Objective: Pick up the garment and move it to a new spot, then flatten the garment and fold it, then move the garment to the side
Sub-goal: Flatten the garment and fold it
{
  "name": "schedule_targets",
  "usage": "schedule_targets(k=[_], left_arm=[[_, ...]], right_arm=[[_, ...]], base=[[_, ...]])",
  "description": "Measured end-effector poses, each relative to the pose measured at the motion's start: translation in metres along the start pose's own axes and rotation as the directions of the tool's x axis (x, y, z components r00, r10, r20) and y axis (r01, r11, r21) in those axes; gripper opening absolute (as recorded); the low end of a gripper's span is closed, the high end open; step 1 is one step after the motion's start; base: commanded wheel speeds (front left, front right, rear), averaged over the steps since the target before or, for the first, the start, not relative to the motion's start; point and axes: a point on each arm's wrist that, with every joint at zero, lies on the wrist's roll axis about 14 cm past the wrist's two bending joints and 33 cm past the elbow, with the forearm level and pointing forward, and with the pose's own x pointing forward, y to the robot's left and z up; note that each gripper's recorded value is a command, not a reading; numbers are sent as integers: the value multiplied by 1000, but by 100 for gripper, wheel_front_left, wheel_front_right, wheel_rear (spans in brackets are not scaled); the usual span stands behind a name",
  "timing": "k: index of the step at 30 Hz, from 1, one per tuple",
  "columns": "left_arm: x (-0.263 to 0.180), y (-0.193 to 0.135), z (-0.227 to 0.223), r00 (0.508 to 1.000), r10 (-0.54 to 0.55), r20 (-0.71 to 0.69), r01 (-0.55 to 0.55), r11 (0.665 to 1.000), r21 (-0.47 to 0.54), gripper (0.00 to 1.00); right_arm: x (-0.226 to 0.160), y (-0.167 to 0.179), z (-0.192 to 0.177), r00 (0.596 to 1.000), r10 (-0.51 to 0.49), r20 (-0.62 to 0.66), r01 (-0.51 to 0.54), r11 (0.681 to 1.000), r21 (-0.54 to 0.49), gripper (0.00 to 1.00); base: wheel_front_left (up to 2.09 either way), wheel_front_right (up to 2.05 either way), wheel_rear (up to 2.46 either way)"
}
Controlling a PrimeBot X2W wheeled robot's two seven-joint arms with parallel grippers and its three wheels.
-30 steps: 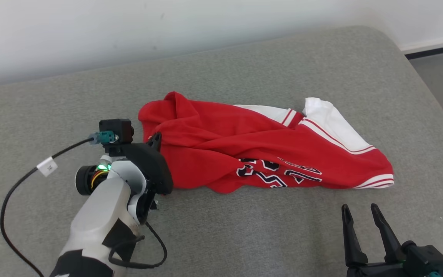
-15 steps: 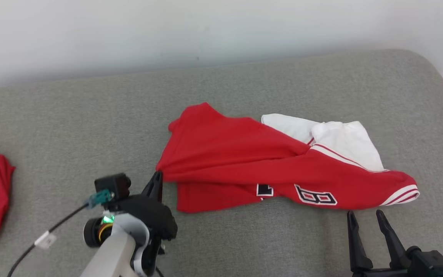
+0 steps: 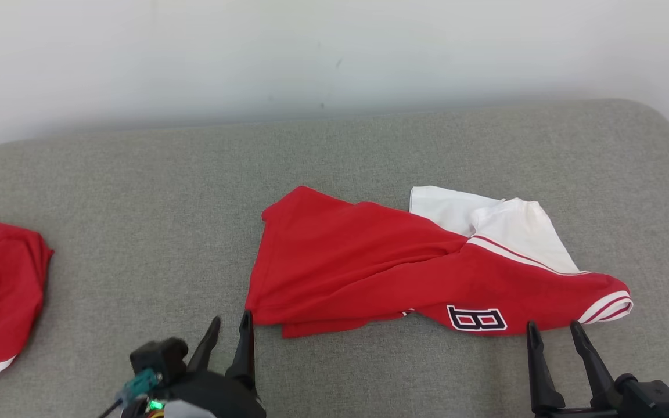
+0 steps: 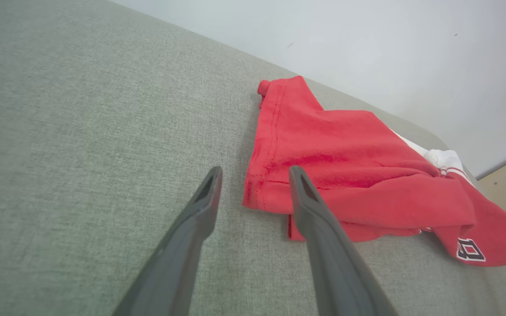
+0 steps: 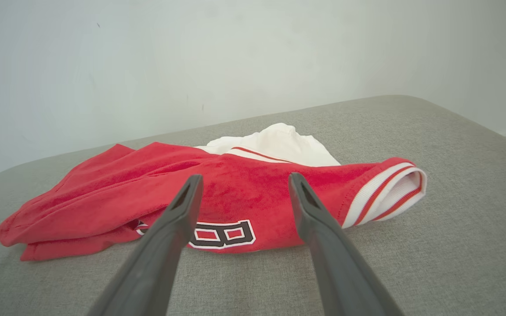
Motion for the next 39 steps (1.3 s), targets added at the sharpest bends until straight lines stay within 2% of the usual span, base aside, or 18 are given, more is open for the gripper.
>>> schedule_targets(k=[4, 8, 16, 22, 29, 39], left_arm=[[-18, 7, -1, 999, 15, 41, -16, 999, 28, 100], [-35, 17, 2, 996, 22, 83, -30, 994, 106, 100], [-69, 35, 41, 968, 64, 243, -130, 956, 263, 100], [-97, 48, 49, 946, 110, 306, -206, 931, 302, 100], [-119, 55, 41, 947, 111, 302, -211, 923, 323, 100], [-121, 55, 38, 953, 92, 290, -190, 924, 333, 100]], right_arm=[[-2, -3, 5, 1000, -8, 19, 8, 1000, 3, 100], [-5, -6, 10, 999, -20, 39, 20, 1000, 9, 100], [-7, -15, 19, 997, -40, 70, 41, 999, -18, 100], [-12, -17, 13, 998, -36, 58, 39, 997, -67, 100], [-22, -21, -2, 999, -49, 14, 50, 996, -68, 100], [-28, -28, -9, 998, -66, -8, 65, 993, -97, 100]], base=[[0, 0, 0], [0, 0, 0], [0, 0, 0], [0, 0, 0], [0, 0, 0], [0, 0, 0]])
